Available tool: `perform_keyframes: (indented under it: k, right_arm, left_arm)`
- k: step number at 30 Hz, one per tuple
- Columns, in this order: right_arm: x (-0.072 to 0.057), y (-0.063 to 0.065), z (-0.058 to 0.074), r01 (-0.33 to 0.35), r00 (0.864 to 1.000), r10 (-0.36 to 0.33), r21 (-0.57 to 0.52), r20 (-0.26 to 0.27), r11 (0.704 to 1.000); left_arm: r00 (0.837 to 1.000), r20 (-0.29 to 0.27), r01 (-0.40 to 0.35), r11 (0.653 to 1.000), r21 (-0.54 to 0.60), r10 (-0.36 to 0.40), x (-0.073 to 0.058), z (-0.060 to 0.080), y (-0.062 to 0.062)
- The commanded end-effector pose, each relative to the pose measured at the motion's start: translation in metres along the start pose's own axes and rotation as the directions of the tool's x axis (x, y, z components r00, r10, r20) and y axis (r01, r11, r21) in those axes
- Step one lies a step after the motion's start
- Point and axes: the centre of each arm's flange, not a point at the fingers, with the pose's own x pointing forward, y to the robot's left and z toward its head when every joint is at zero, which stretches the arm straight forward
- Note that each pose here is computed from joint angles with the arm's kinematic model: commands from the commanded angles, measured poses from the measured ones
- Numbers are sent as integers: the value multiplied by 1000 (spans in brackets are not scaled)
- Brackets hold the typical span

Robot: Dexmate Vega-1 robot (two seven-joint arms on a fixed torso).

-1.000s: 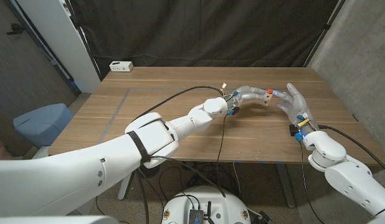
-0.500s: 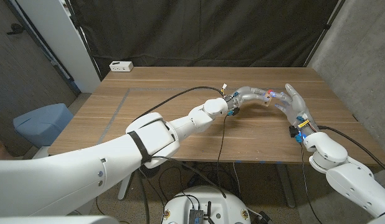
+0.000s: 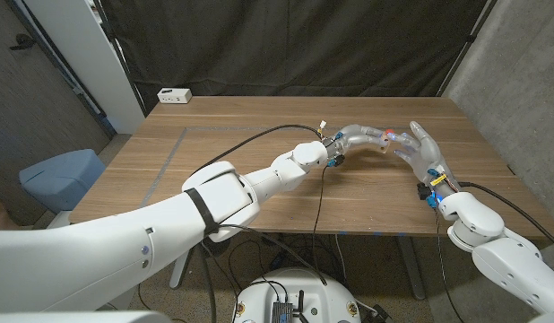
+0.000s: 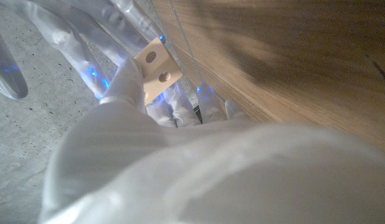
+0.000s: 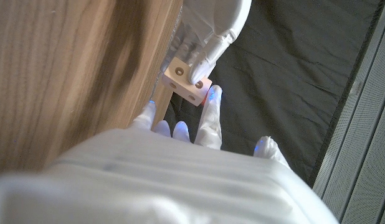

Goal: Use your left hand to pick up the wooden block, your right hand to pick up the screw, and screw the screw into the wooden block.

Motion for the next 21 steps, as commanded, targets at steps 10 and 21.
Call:
perform_keyframes:
  k: [10, 21]
  right_arm:
    - [-5, -4, 3, 80, 997, -80, -8, 11, 997]
    - [-2, -4, 2, 99, 995, -99, -9, 8, 995]
  left_arm:
    - [1000, 12, -5, 1000, 3, 5, -1, 2, 3]
    - [1000, 5, -7, 1000, 4, 7, 0, 2, 3]
